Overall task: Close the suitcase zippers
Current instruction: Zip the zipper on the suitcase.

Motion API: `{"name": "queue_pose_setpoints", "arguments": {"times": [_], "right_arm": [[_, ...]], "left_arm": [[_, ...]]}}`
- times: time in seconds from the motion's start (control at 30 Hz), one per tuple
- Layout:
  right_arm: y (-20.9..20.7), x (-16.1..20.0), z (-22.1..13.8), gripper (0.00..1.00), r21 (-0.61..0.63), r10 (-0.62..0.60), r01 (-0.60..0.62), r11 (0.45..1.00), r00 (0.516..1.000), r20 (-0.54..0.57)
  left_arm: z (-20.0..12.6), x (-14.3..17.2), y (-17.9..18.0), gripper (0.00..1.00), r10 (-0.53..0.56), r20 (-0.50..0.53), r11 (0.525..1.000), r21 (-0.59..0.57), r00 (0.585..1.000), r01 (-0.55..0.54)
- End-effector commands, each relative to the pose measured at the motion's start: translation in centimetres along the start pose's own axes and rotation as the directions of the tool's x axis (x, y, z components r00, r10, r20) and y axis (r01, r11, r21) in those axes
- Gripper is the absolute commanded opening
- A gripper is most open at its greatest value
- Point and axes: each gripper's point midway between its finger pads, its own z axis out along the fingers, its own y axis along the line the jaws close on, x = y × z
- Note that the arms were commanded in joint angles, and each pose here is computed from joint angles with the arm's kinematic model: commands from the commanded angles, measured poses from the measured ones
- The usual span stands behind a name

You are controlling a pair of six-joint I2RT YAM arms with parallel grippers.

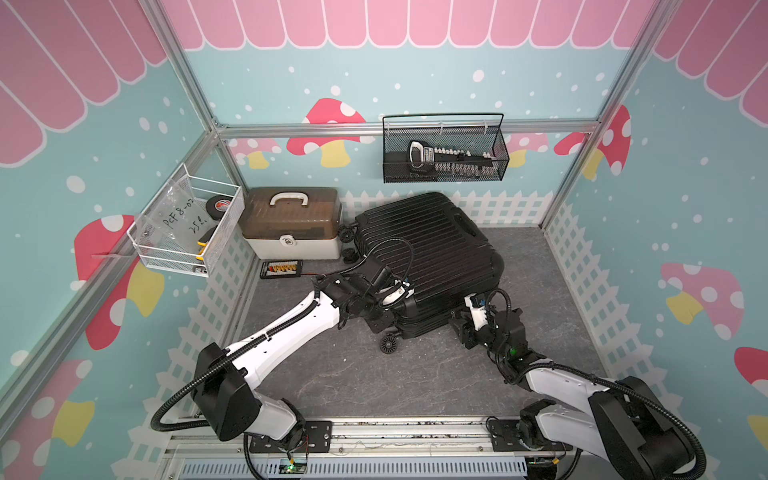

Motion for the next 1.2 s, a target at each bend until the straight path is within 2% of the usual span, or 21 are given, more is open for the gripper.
{"name": "queue_pose_setpoints", "arguments": {"times": [0.0,0.1,0.3,0.4,0.57,0.73,0.93,1.17], "right_arm": [[0.6,-2.7,0.3,0.51,-0.046,-0.036,0.040,0.998,0.996,0.080],[1.0,-2.8,0.7,0.50,-0.075,-0.044,0.049,0.996,0.996,0.072],[1.9,-3.0,1.1,0.42,-0.139,-0.044,0.056,0.989,0.995,0.084],[1.7,-3.0,1.0,0.38,-0.124,-0.040,0.051,0.991,0.995,0.087],[1.3,-3.0,0.8,0.26,-0.102,-0.031,0.041,0.994,0.994,0.100],[0.6,-3.0,0.9,0.23,-0.063,-0.019,0.026,0.998,0.994,0.104],[1.4,-3.4,0.7,0.17,-0.102,-0.030,0.043,0.994,0.992,0.124],[1.7,-3.4,0.2,0.00,-0.111,-0.038,0.054,0.992,0.989,0.140]], "left_arm": [[-3.3,-2.4,-1.2,0.01,0.027,0.140,0.999,0.019,0.990,-0.030],[-3.4,-2.5,-1.5,0.01,0.036,0.143,0.999,0.027,0.989,-0.040],[-3.5,-2.6,-1.7,0.01,0.042,0.148,0.998,0.033,0.988,-0.047],[-3.5,-2.6,-1.8,0.01,0.045,0.148,0.998,0.034,0.988,-0.050],[-3.6,-2.5,-1.9,0.01,0.045,0.148,0.998,0.034,0.988,-0.051],[-3.7,-2.5,-2.1,0.01,0.051,0.148,0.998,0.040,0.988,-0.057],[-3.5,-2.3,-2.2,0.01,0.050,0.142,0.997,0.042,0.989,-0.057],[-3.3,-2.4,-2.1,0.00,0.041,0.136,0.998,0.035,0.990,-0.046]]}}
